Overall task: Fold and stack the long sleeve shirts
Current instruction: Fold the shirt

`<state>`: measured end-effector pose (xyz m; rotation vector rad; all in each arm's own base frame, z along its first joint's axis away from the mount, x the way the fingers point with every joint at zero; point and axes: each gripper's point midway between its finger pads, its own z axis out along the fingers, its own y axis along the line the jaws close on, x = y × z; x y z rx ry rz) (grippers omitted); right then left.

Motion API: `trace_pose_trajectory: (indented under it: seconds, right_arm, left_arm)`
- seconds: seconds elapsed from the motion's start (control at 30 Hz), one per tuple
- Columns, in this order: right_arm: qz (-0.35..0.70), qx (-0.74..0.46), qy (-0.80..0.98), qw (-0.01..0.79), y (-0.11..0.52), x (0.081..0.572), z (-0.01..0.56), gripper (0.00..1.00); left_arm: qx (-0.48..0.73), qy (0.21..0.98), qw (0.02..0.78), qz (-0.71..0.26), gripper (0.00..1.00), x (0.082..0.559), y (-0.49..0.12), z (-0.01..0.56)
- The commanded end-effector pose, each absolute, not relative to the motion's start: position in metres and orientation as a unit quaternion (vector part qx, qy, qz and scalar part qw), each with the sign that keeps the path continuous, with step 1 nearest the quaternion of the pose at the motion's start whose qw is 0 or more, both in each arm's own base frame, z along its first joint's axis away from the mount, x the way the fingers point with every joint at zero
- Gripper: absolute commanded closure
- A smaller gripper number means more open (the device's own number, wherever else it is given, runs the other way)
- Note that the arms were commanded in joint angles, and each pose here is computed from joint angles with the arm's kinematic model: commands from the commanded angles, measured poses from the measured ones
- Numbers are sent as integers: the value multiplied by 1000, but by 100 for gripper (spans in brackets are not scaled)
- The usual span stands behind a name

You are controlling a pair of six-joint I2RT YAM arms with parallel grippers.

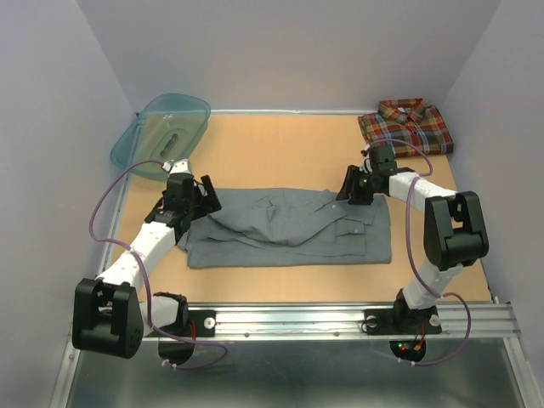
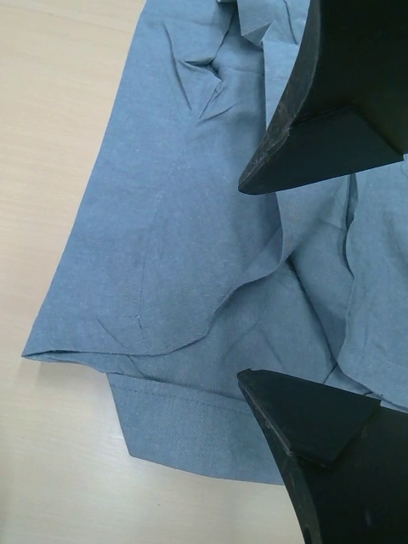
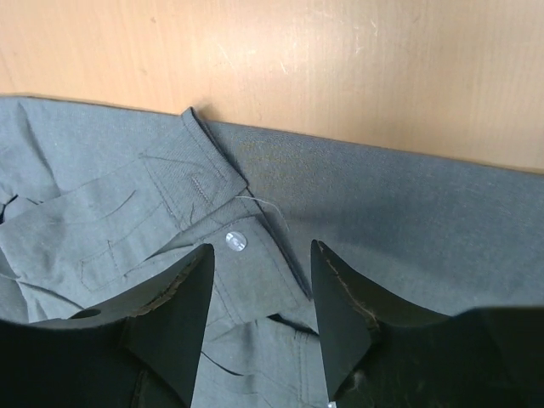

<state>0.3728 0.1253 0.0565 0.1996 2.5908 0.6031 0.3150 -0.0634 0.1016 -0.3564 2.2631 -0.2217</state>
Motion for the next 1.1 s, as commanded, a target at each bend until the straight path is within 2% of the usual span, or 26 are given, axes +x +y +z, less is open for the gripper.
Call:
trace_pose_trajectory:
  seconds: [0.0, 0.3, 0.53, 0.7, 0.73, 0.83, 0.87, 1.07]
  right_arm:
    - [241, 72, 939, 236, 135, 375, 50, 46]
    - [266, 68, 942, 193, 143, 356, 32, 50]
    - [295, 41, 936, 189, 152, 349, 39, 57]
    - [298, 31, 936, 184, 154, 347, 36, 59]
    - [298, 31, 936, 183, 154, 346, 35, 62]
    - [287, 29, 940, 182, 151, 347, 29, 64]
    - [284, 31, 941, 182, 150, 346, 28, 68]
    - [247, 21, 948, 199, 138, 350, 23, 65]
  left_arm:
    - [-140, 886, 435, -83, 4, 323, -59, 112]
    - [-139, 885, 436, -84, 4, 326, -60, 113]
    - [-136, 887, 433, -87, 4, 328, -62, 112]
    - [-135, 887, 433, -90, 4, 329, -63, 112]
    - [-135, 887, 433, -89, 4, 328, -63, 112]
    - [-135, 886, 434, -90, 4, 329, -63, 113]
    - [-134, 887, 433, -90, 4, 328, -64, 112]
    - [-133, 887, 433, -91, 4, 328, -64, 113]
